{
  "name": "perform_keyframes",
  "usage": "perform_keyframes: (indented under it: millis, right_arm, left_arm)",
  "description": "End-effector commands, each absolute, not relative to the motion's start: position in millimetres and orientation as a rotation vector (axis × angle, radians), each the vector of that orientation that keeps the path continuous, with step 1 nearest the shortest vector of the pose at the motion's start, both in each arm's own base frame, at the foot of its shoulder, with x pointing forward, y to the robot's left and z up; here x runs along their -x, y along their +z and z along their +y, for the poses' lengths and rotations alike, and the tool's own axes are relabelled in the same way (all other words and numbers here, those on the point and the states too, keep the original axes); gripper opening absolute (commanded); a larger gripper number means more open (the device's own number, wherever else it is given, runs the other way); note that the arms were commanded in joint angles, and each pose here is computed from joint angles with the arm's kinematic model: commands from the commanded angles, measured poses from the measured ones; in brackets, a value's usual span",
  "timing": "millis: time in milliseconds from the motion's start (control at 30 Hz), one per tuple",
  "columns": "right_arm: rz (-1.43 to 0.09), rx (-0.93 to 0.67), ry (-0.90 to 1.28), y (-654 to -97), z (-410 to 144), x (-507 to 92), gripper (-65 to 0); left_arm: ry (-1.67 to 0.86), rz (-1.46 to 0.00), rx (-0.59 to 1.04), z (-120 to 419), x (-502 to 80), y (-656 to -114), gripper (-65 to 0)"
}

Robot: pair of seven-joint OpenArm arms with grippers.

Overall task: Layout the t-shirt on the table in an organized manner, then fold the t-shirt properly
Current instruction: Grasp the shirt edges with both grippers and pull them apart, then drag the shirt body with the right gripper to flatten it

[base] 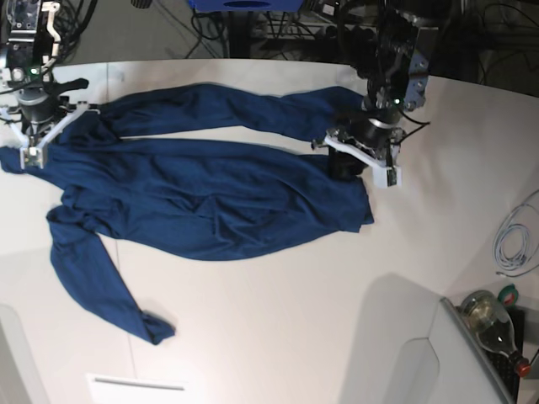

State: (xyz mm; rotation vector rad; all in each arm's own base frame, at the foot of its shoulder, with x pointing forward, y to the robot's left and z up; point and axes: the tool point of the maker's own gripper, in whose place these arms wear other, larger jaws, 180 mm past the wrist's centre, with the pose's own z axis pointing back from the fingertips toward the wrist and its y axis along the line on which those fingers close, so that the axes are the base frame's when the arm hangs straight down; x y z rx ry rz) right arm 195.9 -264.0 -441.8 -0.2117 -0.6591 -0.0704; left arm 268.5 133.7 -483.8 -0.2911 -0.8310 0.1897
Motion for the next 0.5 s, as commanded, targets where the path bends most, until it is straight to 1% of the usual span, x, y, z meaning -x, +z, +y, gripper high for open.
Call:
perform_keyframes:
  millis: [0,33,67,133,167,233,267,300,400,467]
  right_arm:
    - [-0.720,0.218,-0.153,-427.0,-277.0,-200.8,-60.9]
    - [-0.744,0.196,-0.247,-422.5,-286.7,-197.9,-55.5]
    - [-0.766,0.175,-0.322,-419.0,-295.2,-195.6,-49.1]
    - [-0.815,0.101,-0.415,-413.7,-304.4,-198.9,-32.7]
    - [-0.812,0.069,-0.443,-418.8,-306.0,-196.1,-25.8]
    - [-0.813,0.023,-0.467,-426.3,-307.6,-197.9,-16.1]
    - [-0.807,0.008,-0.471,-431.4,-310.3,-199.3,-14.0]
    - [-0.793,-0.006,-0.485,-439.2,-311.7,-198.8,-13.5]
    - [-0.765,-0.019,-0.553,-456.3,-323.6,-199.1,-13.5]
    - [-0.756,-0.029,-0.550,-459.8,-322.1,-198.1,-13.5]
  left_arm:
    - [0.180,-0.867,0.303,134.1,-273.5,-473.5,-52.8]
    - [0.176,-0.885,0.304,135.2,-276.3,-466.9,-60.1]
    - [0.174,-0.907,0.308,135.0,-280.0,-459.4,-65.0]
    - [0.158,-0.925,0.301,138.5,-277.3,-451.2,-65.0]
    - [0.144,-0.935,0.293,142.6,-277.4,-446.5,-65.0]
    - [0.120,-0.952,0.295,141.9,-278.4,-438.2,-65.0]
    - [0.123,-0.956,0.292,144.1,-274.9,-435.9,-65.0]
    - [0.114,-0.967,0.290,144.9,-275.0,-431.0,-65.0]
    - [0.086,-1.007,0.292,146.3,-277.3,-413.9,-65.0]
    - [0.077,-1.028,0.296,144.1,-279.5,-405.5,-65.0]
